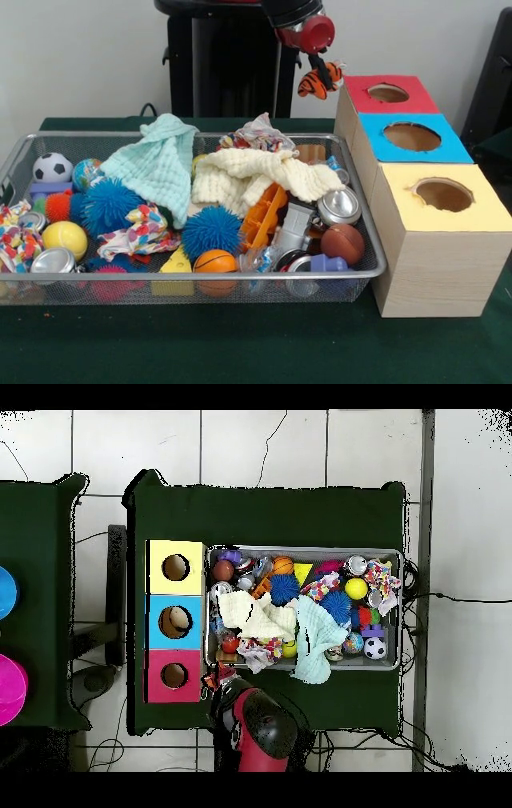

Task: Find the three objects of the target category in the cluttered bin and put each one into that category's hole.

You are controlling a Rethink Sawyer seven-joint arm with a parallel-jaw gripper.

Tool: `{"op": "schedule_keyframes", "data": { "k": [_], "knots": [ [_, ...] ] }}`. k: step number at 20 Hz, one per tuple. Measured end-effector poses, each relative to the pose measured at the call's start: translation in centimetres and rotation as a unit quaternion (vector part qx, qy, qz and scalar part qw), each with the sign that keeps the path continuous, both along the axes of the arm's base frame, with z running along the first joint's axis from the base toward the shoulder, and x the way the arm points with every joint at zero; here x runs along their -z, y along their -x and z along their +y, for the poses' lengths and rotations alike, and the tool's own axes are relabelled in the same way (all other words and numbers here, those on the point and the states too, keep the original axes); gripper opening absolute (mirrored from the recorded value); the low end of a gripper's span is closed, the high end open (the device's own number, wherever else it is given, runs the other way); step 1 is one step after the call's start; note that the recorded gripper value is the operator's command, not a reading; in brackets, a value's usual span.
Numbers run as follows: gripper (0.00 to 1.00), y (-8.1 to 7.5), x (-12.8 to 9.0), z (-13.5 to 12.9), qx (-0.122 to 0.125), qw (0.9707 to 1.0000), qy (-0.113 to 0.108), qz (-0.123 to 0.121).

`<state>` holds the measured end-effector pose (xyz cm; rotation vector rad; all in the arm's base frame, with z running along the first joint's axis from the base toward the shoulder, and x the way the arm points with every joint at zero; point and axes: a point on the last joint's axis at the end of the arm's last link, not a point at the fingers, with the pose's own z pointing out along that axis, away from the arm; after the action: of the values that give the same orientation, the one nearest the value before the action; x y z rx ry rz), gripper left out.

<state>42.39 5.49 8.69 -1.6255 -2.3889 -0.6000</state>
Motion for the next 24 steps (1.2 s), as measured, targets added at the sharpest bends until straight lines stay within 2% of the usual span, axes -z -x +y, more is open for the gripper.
{"op": "schedule_keyframes", "data": {
  "k": [7, 16, 24],
  "knots": [
    [0.0, 0.7, -0.5, -0.1, 0.003, 1.0, 0.002, 0.001],
    [0.0, 0.5, -0.8, 0.1, 0.004, 1.0, 0.002, -0.004],
    [0.0, 0.7, -0.3, -0.9, 0.036, 0.9993, 0.014, -0.006]
  ]
}}
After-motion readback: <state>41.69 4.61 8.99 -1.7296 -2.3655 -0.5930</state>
